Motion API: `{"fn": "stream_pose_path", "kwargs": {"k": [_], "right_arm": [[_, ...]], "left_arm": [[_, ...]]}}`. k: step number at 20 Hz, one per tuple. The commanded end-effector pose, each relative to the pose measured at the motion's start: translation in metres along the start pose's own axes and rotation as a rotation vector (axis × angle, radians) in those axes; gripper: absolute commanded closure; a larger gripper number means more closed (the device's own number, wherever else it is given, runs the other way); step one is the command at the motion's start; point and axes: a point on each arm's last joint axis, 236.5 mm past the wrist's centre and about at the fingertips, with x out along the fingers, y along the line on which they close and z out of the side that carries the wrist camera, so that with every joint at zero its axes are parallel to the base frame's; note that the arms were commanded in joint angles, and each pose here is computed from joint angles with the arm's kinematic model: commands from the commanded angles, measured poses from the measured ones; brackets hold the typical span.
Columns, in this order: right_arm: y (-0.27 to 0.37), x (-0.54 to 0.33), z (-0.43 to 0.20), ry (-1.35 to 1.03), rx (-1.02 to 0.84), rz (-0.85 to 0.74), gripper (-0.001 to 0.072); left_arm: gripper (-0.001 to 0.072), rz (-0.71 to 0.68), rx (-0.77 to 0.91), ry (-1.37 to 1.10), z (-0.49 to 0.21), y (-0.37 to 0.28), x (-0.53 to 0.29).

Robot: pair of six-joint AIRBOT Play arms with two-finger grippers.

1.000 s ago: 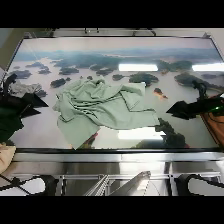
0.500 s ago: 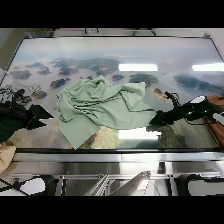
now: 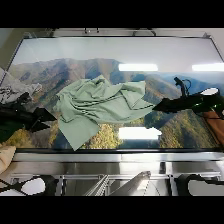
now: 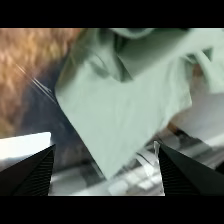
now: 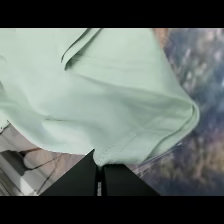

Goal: Fold the shirts.

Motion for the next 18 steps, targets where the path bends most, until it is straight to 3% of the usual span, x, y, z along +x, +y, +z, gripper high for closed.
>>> {"fn": "stream_pose_path", "kwargs": {"k": [1,3,4,5,6,9,11,18], "right_arm": [[0.010,-0.016,0.007,-0.035,-0.018,0.010,0.0690],[0.012,-0.017,0.006,-0.033,-0.022,0.013,0.0690],[0.012,-0.017,0.006,-0.033,-0.022,0.013,0.0690],[0.012,-0.017,0.006,-0.033,-0.022,0.013,0.0690],[0.012,-0.017,0.006,-0.034,-0.021,0.013,0.0690],[0.012,-0.017,0.006,-0.034,-0.022,0.013,0.0690],[0.012,-0.017,0.006,-0.034,-0.022,0.013,0.0690],[0.012,-0.017,0.006,-0.034,-0.021,0.013,0.0690]], "left_arm": [[0.0013,0.044,0.003,-0.139,0.027,0.009,0.026],[0.0014,0.011,0.040,-0.177,0.035,-0.006,0.039],[0.0067,0.007,0.051,-0.156,0.033,-0.009,0.047],[0.0224,0.009,0.059,-0.113,0.027,-0.009,0.058],[0.0296,0.002,0.065,-0.065,0.019,-0.009,0.068],[0.0297,-0.032,0.024,0.059,-0.001,-0.003,0.091],[0.0419,-0.049,0.004,0.088,-0.006,-0.001,0.093],[0.0411,-0.185,0.086,0.124,0.011,-0.039,0.007]]}}
